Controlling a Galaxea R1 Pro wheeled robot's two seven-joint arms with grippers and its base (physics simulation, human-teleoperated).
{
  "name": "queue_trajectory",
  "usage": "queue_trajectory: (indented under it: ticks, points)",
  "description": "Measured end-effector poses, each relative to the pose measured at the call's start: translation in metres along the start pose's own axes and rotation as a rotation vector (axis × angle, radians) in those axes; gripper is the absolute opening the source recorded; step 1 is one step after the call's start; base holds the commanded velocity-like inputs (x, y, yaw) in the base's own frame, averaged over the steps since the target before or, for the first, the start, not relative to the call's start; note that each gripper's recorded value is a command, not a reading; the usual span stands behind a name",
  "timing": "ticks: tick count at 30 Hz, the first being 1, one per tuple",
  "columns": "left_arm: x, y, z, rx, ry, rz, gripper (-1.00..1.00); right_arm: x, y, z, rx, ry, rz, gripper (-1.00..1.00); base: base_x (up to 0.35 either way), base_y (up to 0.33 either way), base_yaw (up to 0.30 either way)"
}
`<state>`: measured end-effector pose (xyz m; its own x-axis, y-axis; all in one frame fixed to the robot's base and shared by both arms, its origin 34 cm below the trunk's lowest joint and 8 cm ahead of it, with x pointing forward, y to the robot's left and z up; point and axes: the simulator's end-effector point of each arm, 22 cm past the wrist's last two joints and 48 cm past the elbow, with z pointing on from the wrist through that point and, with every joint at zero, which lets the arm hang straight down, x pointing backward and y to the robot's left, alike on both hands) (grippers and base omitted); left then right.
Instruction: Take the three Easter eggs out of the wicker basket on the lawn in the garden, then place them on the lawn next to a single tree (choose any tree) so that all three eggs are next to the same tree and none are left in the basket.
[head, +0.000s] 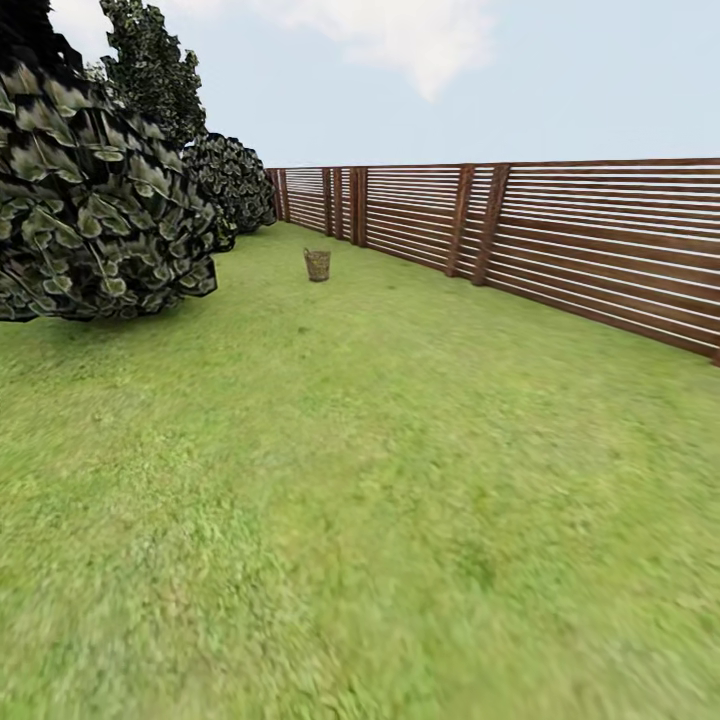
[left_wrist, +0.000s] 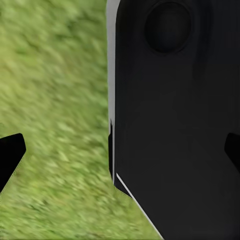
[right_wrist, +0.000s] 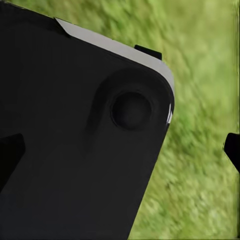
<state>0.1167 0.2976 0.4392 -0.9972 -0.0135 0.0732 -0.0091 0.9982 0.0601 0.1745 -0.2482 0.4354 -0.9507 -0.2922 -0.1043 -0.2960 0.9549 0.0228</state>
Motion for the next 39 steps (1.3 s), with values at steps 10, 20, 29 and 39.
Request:
queue_trajectory:
  ticks: [10, 20, 29, 39]
  points:
    - [0.0003, 0.0010, 0.0000, -0.001, 0.001, -0.001, 1.00, 0.0035, -0.0021, -0.0004, 0.002, 0.007, -0.008, 1.00, 0.323, 0.000, 0.102]
    - [0.0003, 0.0010, 0.0000, 0.000, 0.001, -0.001, 1.00, 0.0060, -0.0034, -0.0007, 0.002, 0.011, -0.015, 1.00, 0.323, 0.000, 0.001]
    - [0.0005, -0.0003, 0.0000, 0.001, 0.001, 0.000, 1.00, 0.0058, -0.0024, -0.0006, 0.001, 0.011, -0.015, 1.00, 0.323, 0.000, 0.000]
    - [0.0010, -0.0003, 0.0000, 0.001, 0.002, 0.000, 1.00, 0.0059, -0.0030, -0.0007, 0.001, 0.011, -0.015, 1.00, 0.323, 0.000, 0.000]
